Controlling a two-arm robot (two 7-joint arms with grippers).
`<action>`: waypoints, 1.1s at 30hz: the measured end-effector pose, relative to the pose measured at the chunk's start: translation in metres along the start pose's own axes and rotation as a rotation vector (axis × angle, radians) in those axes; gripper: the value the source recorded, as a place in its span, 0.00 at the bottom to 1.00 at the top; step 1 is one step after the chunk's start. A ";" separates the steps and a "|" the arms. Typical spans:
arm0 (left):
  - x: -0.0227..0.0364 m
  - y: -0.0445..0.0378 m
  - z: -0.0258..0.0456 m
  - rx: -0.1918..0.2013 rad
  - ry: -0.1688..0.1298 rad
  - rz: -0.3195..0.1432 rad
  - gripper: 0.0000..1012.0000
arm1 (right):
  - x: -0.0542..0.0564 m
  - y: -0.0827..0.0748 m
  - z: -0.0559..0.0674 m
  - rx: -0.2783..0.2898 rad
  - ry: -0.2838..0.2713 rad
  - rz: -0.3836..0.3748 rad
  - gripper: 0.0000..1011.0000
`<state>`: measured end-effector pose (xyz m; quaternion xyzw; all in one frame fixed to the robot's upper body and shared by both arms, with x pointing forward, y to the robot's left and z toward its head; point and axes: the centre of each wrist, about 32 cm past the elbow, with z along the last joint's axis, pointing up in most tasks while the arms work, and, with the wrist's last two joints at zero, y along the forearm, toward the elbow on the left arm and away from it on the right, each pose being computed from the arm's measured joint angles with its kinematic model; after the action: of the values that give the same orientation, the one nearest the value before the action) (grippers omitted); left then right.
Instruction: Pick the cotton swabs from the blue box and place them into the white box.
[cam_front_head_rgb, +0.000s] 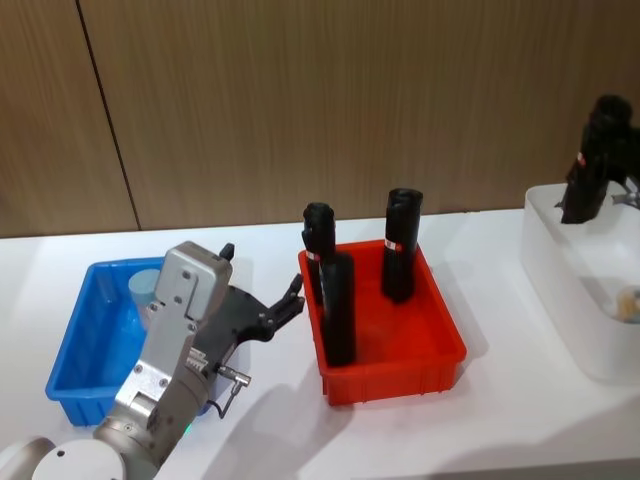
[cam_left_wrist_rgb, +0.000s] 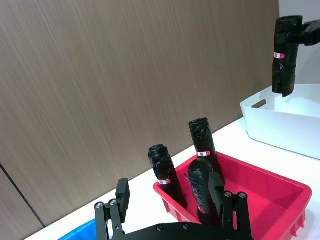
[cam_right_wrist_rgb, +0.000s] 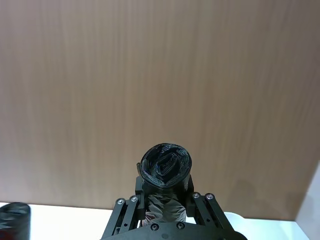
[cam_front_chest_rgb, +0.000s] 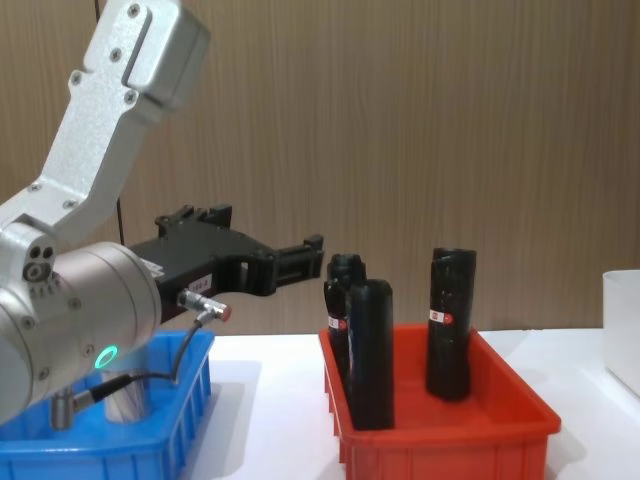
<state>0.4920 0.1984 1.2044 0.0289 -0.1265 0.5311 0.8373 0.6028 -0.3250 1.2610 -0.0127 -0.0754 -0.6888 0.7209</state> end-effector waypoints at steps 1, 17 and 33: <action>0.0000 0.0000 0.0000 0.000 0.000 0.000 0.99 | 0.001 0.001 0.000 0.000 -0.001 -0.004 0.41; 0.0000 0.0000 0.0000 0.000 0.000 0.000 0.99 | 0.015 0.028 -0.040 -0.098 0.019 -0.058 0.41; 0.0000 0.0000 0.0000 0.000 0.000 0.000 0.99 | 0.018 0.036 -0.054 -0.107 0.034 -0.074 0.89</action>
<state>0.4920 0.1984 1.2044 0.0289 -0.1265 0.5310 0.8374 0.6439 -0.3481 1.2129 -0.0369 -0.0265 -0.7181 0.6944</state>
